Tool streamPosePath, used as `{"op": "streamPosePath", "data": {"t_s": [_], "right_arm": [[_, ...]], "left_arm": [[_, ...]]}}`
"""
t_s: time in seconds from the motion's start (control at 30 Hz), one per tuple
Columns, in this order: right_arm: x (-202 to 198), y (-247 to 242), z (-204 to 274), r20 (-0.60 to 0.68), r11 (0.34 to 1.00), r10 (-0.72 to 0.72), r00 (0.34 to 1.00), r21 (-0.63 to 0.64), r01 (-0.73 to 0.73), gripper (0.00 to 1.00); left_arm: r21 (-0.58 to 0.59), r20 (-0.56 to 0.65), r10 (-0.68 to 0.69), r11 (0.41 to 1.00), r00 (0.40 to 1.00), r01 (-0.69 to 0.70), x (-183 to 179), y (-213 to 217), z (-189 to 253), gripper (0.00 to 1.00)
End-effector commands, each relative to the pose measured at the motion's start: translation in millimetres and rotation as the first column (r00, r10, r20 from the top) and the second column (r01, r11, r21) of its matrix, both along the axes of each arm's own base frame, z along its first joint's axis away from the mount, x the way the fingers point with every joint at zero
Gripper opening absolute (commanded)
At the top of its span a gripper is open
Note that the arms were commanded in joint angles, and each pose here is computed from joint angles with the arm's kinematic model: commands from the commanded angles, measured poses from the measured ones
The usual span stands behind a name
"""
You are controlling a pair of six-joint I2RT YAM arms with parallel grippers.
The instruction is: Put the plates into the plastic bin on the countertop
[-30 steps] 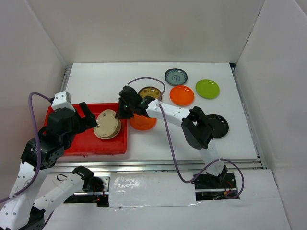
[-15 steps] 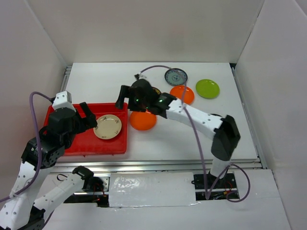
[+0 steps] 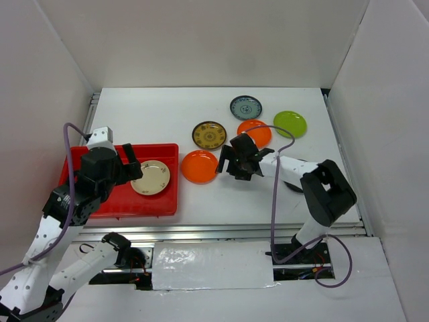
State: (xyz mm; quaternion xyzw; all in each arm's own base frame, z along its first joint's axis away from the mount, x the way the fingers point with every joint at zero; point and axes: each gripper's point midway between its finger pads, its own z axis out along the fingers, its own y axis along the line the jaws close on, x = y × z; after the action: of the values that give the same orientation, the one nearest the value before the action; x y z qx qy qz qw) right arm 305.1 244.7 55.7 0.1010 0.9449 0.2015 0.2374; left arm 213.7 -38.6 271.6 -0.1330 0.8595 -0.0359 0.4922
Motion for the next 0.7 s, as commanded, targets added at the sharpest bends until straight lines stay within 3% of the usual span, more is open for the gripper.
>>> {"op": "streamPosePath", "data": {"t_s": [0.0,0.2,0.23,0.4,0.47,0.5,0.6,0.67], "right_arm": [[24,33,18,0.11,0.985,0.078,0.991,0.146,-0.094,0.95],[37,37,-11,0.045,0.983,0.07,0.997,0.169,-0.077,0.79],[37,37,-20,0.019,0.984,0.059,0.998,0.166,-0.062,0.7],[40,38,-32,-0.005,0.978,0.041,0.999,0.205,-0.039,0.54],[43,36,-30,0.0,0.976,0.026,1.0,0.214,-0.025,0.39],[43,35,-32,-0.011,0.975,0.019,1.0,0.221,-0.016,0.27],[42,38,-29,-0.017,0.962,0.041,0.999,0.272,-0.035,0.23],[42,37,-31,-0.021,0.953,0.038,0.999,0.302,-0.03,0.13]], "left_arm": [[0.007,0.011,-0.022,1.0,1.0,0.022,9,-6,-2,0.99],[-0.009,0.01,-0.041,0.999,0.999,0.041,7,-9,-11,0.99],[-0.003,0.003,-0.039,0.999,0.999,0.039,6,-9,-16,0.99],[0.001,0.001,-0.032,0.999,0.999,0.032,9,-9,-24,0.99],[-0.01,0.015,-0.041,0.999,0.999,0.041,13,-12,-25,0.99],[-0.013,0.018,-0.043,0.999,0.999,0.043,15,-13,-26,0.99],[-0.004,-0.003,-0.043,0.999,0.999,0.043,18,-15,-31,0.99],[0.003,-0.01,-0.038,0.999,0.999,0.038,18,-14,-32,0.99]]}}
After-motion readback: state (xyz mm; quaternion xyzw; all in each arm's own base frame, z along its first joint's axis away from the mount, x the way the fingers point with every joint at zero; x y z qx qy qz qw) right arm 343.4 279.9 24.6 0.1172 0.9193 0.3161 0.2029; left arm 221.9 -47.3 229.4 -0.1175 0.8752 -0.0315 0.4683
